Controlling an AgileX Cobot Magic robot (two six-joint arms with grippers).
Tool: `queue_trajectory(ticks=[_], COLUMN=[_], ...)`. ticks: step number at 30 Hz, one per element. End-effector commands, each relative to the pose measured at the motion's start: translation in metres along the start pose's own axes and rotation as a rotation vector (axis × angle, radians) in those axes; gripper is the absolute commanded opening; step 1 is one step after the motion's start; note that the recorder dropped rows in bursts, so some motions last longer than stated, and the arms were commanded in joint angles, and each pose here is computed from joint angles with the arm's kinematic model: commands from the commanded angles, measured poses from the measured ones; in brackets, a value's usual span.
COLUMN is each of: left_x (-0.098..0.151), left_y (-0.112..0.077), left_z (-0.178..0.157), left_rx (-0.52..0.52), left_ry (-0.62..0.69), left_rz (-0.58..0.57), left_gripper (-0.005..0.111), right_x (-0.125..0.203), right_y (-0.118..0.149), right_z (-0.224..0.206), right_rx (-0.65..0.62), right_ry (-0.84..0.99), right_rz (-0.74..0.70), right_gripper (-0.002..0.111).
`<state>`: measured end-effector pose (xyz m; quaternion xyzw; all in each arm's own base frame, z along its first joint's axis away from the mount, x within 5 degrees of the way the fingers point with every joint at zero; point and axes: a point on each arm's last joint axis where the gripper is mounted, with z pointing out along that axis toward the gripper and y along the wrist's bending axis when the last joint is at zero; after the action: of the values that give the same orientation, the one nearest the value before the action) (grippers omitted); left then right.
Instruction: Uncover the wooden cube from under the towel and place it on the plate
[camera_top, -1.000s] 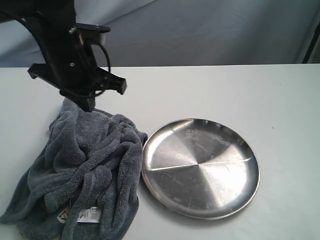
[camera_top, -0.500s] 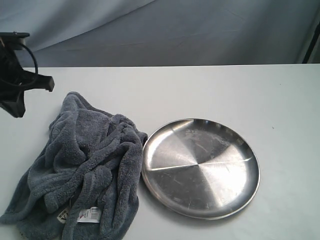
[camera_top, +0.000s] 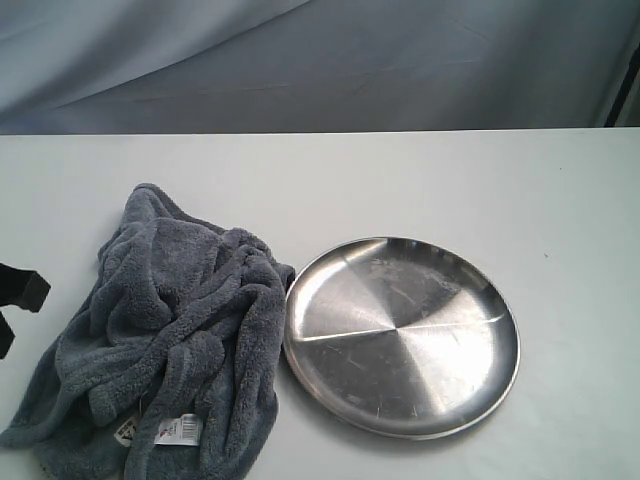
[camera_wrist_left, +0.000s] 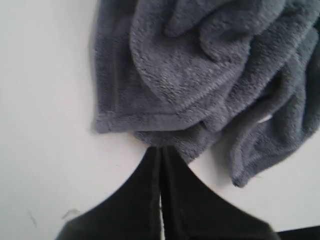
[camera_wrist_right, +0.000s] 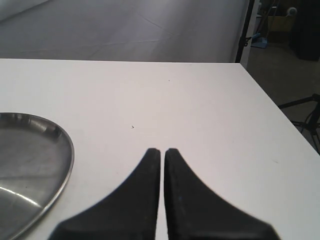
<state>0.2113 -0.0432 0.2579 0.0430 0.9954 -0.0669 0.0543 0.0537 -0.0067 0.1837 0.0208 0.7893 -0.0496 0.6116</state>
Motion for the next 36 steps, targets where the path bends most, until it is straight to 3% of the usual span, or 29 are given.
queue_trajectory(ticks=[1,13,17,21,26,36], left_x=[0.012,0.03,0.032,0.027,0.018,0.011], left_y=[-0.024,-0.099,-0.117,-0.126,-0.136,-0.132], left_z=[0.001,0.008,0.019,0.042,0.06,0.078], left_rx=[0.067,0.133,0.145,0.093,0.09,-0.017], left_ry=[0.03,-0.05,-0.047,0.036,0.123,0.175], left_rz=[0.113,0.382,0.402,0.434,0.393,0.449], left_gripper=[0.0,0.0,0.0,0.0,0.0,0.003], right_x=[0.001,0.001,0.001,0.001,0.001,0.001], right_y=[0.0,0.0,0.0,0.0,0.0,0.0], right_z=[0.0,0.0,0.0,0.0,0.0,0.0], right_rx=[0.0,0.0,0.0,0.0,0.0,0.0], right_ry=[-0.005,-0.005,-0.005,-0.005,-0.005,-0.005], right_rz=[0.002,0.002,0.002,0.002,0.002,0.002], right_gripper=[0.003,0.003,0.003,0.003,0.003,0.003])
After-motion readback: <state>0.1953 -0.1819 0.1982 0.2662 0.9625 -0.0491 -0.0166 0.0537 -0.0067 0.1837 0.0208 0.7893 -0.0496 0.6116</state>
